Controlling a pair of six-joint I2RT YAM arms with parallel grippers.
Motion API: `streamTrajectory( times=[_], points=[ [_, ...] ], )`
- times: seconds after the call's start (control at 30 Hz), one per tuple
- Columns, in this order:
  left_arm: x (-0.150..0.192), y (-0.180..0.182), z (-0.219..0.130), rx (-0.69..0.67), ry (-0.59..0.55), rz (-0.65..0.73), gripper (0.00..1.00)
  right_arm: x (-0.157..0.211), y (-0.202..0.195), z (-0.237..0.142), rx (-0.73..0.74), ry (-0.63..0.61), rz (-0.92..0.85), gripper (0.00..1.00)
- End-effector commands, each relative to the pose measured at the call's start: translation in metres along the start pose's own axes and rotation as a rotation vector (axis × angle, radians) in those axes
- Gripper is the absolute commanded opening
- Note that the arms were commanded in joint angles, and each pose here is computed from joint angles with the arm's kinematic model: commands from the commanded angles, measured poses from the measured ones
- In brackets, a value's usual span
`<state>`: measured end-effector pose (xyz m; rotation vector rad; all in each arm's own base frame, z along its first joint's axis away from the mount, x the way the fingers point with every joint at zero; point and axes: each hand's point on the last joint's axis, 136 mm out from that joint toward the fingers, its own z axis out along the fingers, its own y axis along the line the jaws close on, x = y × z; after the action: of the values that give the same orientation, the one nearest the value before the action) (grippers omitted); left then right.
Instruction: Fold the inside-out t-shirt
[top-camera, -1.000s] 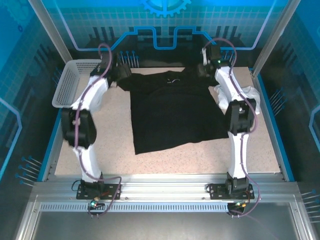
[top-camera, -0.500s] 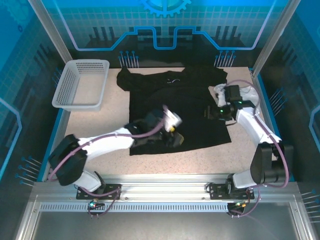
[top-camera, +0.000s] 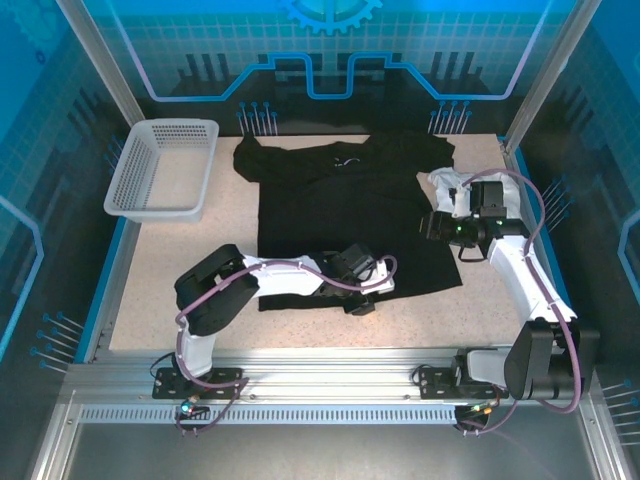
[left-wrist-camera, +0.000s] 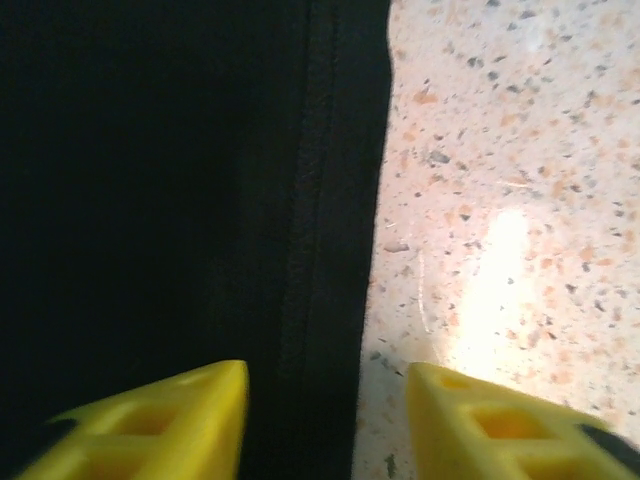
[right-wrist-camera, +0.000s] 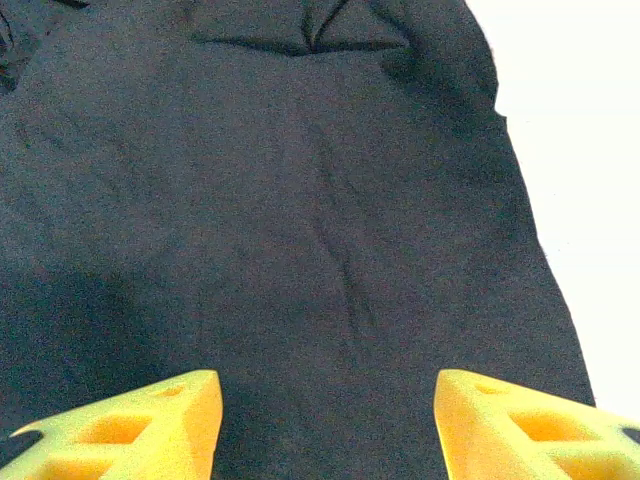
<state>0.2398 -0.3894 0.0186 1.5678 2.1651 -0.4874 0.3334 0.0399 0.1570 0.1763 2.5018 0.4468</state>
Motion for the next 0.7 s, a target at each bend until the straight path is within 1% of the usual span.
streamTrajectory(
  times=[0.0, 0.07, 0.13, 0.2, 0.27, 0.37, 0.47, 0.57, 0.67],
  points=[
    [0.007, 0.002, 0.006, 0.003, 0.04, 0.025, 0.29, 0.001, 0.002, -0.002, -0.024, -0.005, 0.02, 0.59],
    [0.007, 0.005, 0.007, -0.003, 0.04, 0.015, 0.13, 0.003, 0.002, -0.002, -0.025, -0.003, 0.022, 0.59],
    [0.006, 0.007, 0.005, -0.001, 0.028, -0.007, 0.05, 0.006, 0.004, -0.005, -0.035, -0.001, 0.024, 0.59],
    [0.0, 0.008, -0.001, 0.004, -0.004, -0.033, 0.0, 0.011, 0.006, -0.008, -0.041, 0.001, 0.027, 0.59],
    [-0.013, 0.009, -0.018, 0.038, -0.073, -0.094, 0.0, 0.016, 0.008, -0.016, -0.05, -0.002, 0.028, 0.59],
    [-0.037, 0.01, -0.052, 0.16, -0.211, -0.226, 0.0, 0.024, 0.017, -0.027, -0.088, -0.014, 0.03, 0.59],
    [-0.052, 0.012, -0.08, 0.247, -0.305, -0.307, 0.0, 0.046, 0.027, -0.023, -0.132, 0.018, 0.029, 0.59],
    [-0.055, 0.014, -0.093, 0.273, -0.337, -0.335, 0.0, 0.068, 0.04, -0.013, -0.152, 0.081, -0.007, 0.59],
    [-0.052, 0.021, -0.098, 0.28, -0.345, -0.379, 0.0, 0.088, 0.054, 0.001, -0.186, 0.152, -0.049, 0.6]
  ],
)
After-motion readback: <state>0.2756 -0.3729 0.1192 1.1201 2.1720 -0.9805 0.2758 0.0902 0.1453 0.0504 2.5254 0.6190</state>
